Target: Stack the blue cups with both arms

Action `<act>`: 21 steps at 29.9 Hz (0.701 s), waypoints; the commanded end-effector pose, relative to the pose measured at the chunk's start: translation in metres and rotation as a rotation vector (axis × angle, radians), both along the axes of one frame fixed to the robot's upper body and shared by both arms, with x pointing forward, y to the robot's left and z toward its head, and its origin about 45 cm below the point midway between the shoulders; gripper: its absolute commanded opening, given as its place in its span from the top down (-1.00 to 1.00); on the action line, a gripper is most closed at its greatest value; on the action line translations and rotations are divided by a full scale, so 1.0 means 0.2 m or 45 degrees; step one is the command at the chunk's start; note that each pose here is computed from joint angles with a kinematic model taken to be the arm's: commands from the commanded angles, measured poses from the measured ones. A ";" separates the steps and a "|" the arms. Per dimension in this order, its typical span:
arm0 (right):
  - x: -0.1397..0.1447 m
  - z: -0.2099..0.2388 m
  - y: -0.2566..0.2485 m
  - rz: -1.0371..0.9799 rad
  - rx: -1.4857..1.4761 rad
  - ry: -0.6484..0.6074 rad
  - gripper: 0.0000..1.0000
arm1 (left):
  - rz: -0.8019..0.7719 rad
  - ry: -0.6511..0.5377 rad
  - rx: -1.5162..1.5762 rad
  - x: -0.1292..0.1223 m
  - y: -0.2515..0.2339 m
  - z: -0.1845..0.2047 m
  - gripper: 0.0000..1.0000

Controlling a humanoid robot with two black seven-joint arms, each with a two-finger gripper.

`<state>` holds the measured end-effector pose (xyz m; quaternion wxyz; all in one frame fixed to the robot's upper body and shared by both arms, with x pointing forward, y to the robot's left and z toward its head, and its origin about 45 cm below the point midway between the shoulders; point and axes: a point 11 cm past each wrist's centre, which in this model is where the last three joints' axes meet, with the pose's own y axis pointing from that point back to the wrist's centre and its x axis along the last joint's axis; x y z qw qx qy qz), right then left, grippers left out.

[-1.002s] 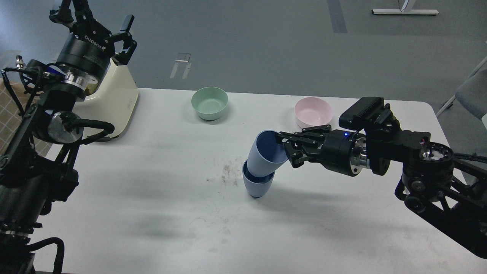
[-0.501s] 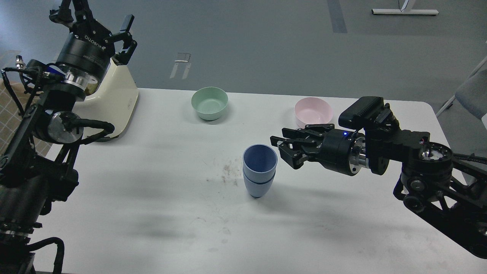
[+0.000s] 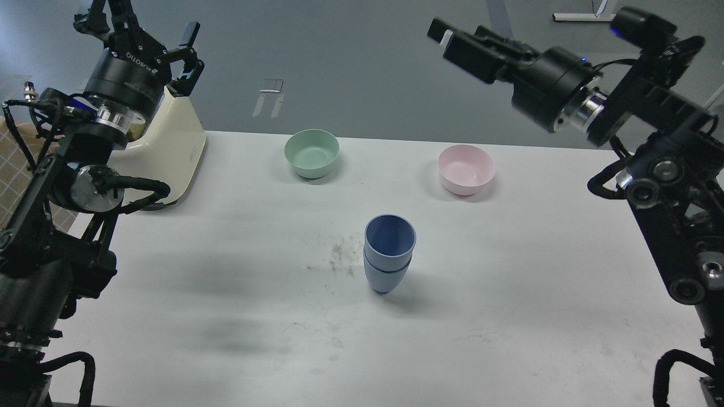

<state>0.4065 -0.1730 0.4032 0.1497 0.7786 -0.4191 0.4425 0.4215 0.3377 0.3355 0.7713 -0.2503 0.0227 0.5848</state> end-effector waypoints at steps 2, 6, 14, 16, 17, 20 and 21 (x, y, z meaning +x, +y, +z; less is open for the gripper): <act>0.08 0.11 -0.25 -0.102 0.410 0.026 -1.00 | -0.004 0.010 0.003 0.01 0.01 -0.01 -0.95; 0.15 0.04 -0.40 -0.113 0.588 0.140 -1.00 | -0.009 0.011 0.002 0.04 0.02 -0.01 -0.95; 0.29 -0.14 -0.74 -0.132 1.046 0.418 -1.00 | 0.020 0.056 -0.022 0.14 0.11 -0.04 -0.95; 0.31 -0.20 -0.81 -0.140 1.169 0.471 -1.00 | 0.035 0.074 -0.032 0.15 0.13 -0.06 -0.95; 0.31 -0.21 -0.83 -0.139 1.210 0.485 -1.00 | 0.041 0.083 -0.035 0.15 0.14 -0.07 -0.95; 0.32 -0.29 -0.89 -0.135 1.393 0.540 -1.00 | 0.063 0.111 -0.044 0.16 0.17 -0.11 -0.95; 0.33 -0.32 -0.93 -0.155 1.472 0.554 -1.00 | 0.075 0.130 -0.049 0.17 0.18 -0.13 -0.95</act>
